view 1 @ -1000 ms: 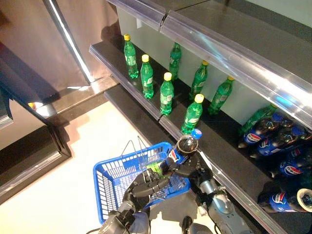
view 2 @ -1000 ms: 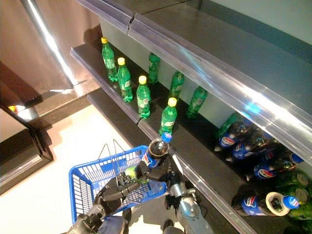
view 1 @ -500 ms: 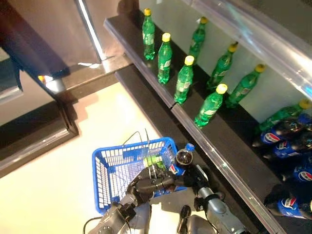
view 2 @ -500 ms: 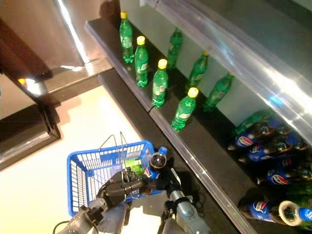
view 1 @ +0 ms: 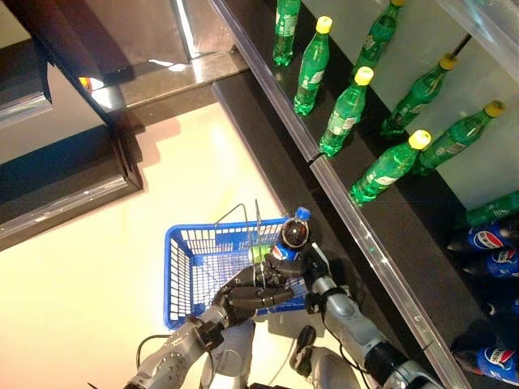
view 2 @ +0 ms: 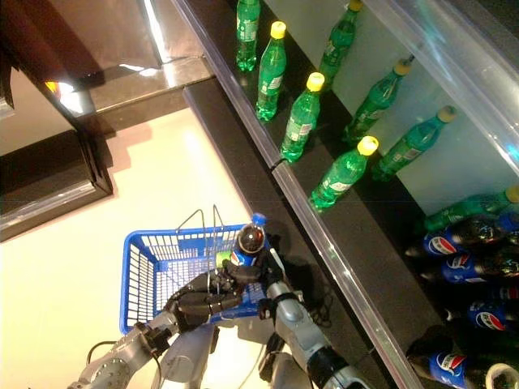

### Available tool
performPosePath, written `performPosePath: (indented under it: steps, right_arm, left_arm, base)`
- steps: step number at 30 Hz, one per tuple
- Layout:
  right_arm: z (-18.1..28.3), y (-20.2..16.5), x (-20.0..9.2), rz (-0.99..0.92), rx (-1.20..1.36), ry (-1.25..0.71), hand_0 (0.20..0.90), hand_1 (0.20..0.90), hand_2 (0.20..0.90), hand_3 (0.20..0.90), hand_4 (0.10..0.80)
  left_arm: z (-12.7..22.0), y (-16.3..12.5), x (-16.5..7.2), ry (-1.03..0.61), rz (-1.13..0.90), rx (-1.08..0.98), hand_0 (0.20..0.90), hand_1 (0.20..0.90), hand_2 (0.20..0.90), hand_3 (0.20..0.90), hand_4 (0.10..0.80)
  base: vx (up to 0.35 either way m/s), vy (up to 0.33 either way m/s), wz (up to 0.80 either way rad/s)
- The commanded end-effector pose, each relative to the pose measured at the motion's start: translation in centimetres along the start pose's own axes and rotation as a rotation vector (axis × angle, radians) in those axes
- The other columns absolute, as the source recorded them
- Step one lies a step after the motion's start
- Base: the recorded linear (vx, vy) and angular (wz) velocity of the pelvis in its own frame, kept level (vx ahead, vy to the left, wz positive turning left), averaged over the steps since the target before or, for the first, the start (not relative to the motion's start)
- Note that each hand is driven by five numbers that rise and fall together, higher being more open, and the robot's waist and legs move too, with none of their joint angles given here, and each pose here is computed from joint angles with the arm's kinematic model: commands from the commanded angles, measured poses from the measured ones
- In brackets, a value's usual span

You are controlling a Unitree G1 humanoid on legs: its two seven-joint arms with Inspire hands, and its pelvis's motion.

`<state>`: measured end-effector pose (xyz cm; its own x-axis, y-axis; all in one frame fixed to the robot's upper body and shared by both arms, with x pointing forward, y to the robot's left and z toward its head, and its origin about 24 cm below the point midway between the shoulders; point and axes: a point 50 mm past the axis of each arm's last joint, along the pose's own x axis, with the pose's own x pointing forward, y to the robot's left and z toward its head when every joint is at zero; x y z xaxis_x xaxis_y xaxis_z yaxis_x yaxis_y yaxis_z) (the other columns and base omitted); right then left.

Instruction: Pick up the drink and place into the basket.

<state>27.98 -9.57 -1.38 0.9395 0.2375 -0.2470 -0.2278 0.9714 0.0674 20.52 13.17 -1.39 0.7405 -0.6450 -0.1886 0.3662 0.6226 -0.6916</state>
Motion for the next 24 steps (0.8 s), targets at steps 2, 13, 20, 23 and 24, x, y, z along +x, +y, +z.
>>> performPosePath:
  steps: [2, 13, 20, 23, 24]
  right_arm:
    - [5.9, 3.7, 1.8, 0.148, 0.095, -0.219, 0.300, 0.300, 0.300, 0.200, 0.100]
    - [2.2, 7.4, 1.1, 0.480, 0.135, 0.026, 0.300, 0.300, 0.300, 0.200, 0.100]
    - [0.5, 8.7, 0.7, 0.592, 0.167, 0.174, 0.300, 0.300, 0.300, 0.200, 0.100]
    - [-0.3, 9.0, 0.5, 0.635, 0.200, 0.226, 0.300, 0.300, 0.300, 0.200, 0.100]
    - [-0.5, 9.0, 0.5, 0.654, 0.203, 0.237, 0.300, 0.300, 0.300, 0.200, 0.100]
  left_arm:
    - [3.3, -11.1, 1.6, -0.188, -0.686, -0.016, 0.300, 0.300, 0.300, 0.200, 0.100]
    - [2.2, -11.6, 1.8, -0.118, -0.742, -0.039, 0.300, 0.300, 0.300, 0.200, 0.100]
    - [1.4, -11.8, 1.9, -0.088, -0.766, -0.054, 0.300, 0.300, 0.300, 0.200, 0.100]
    - [1.2, -11.9, 2.0, -0.080, -0.768, -0.060, 0.300, 0.300, 0.300, 0.200, 0.100]
    - [1.1, -11.9, 2.0, -0.077, -0.769, -0.064, 0.300, 0.300, 0.300, 0.200, 0.100]
  base:
    - [0.000, 0.000, 0.00]
    - [0.043, -0.002, 0.07]
    - [0.040, 0.013, 0.05]
    - [0.044, 0.024, 0.02]
    - [0.036, 0.022, 0.01]
